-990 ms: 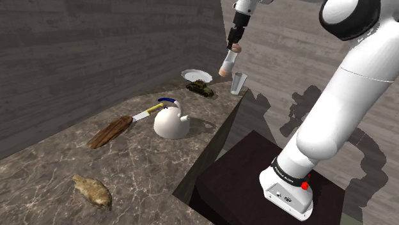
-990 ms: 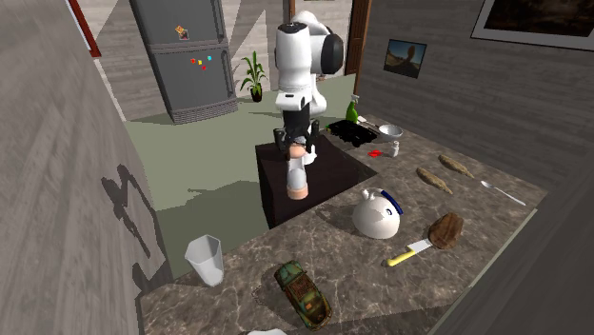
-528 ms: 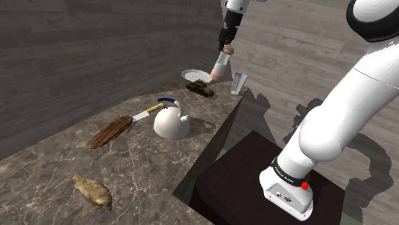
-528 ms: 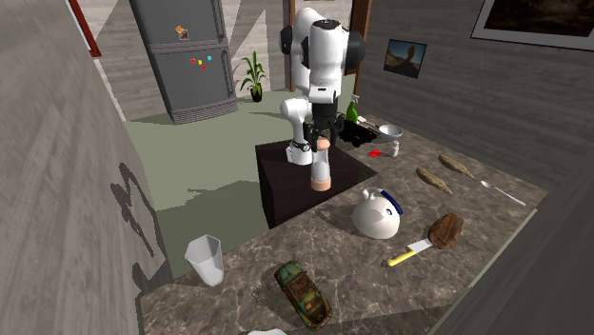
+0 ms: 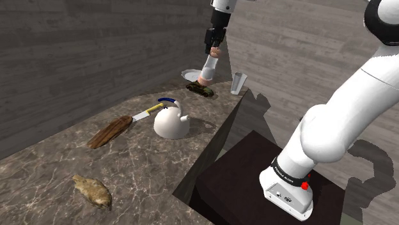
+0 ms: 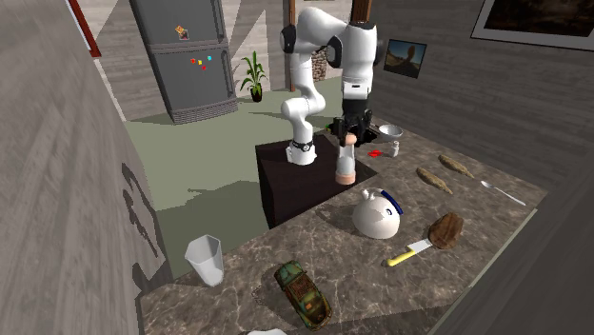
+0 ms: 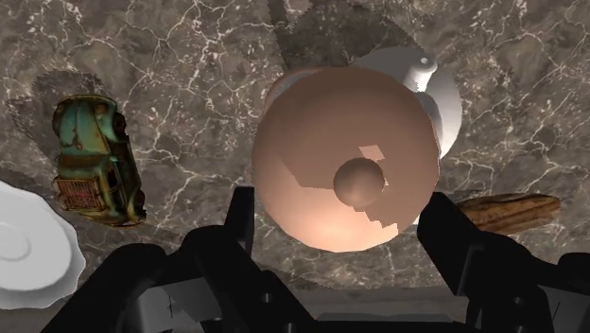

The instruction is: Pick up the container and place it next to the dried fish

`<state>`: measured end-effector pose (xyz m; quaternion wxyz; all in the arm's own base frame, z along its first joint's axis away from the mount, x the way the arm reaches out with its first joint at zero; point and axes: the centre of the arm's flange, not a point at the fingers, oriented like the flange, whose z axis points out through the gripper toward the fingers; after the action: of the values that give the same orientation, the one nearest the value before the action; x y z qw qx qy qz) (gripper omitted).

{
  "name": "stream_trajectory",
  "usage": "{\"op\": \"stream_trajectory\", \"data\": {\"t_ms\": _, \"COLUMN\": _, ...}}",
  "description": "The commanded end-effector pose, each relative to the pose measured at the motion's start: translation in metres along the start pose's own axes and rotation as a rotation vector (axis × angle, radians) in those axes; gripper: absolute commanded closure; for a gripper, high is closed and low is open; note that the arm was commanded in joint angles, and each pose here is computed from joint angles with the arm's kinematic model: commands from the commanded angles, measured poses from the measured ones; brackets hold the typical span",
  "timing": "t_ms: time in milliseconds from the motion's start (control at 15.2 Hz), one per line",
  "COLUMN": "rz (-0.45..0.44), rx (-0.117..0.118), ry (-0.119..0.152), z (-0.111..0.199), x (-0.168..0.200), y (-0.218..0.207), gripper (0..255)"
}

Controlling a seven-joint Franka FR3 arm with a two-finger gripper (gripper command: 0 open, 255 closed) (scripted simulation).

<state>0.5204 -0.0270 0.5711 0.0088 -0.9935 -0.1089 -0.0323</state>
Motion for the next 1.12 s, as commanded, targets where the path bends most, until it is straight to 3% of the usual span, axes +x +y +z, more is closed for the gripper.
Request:
{"op": "stream_trajectory", "data": {"t_ms": 0, "rz": 0.002, "rx": 0.0, "ry": 0.0, "z": -0.001, "x": 0.002, "y": -0.029, "gripper": 255}}
{"op": "stream_trajectory", "data": {"t_ms": 1056, "rz": 0.002, "rx": 0.0, "ry": 0.0, "z": 0.002, "x": 0.029, "y": -0.238, "gripper": 255}}
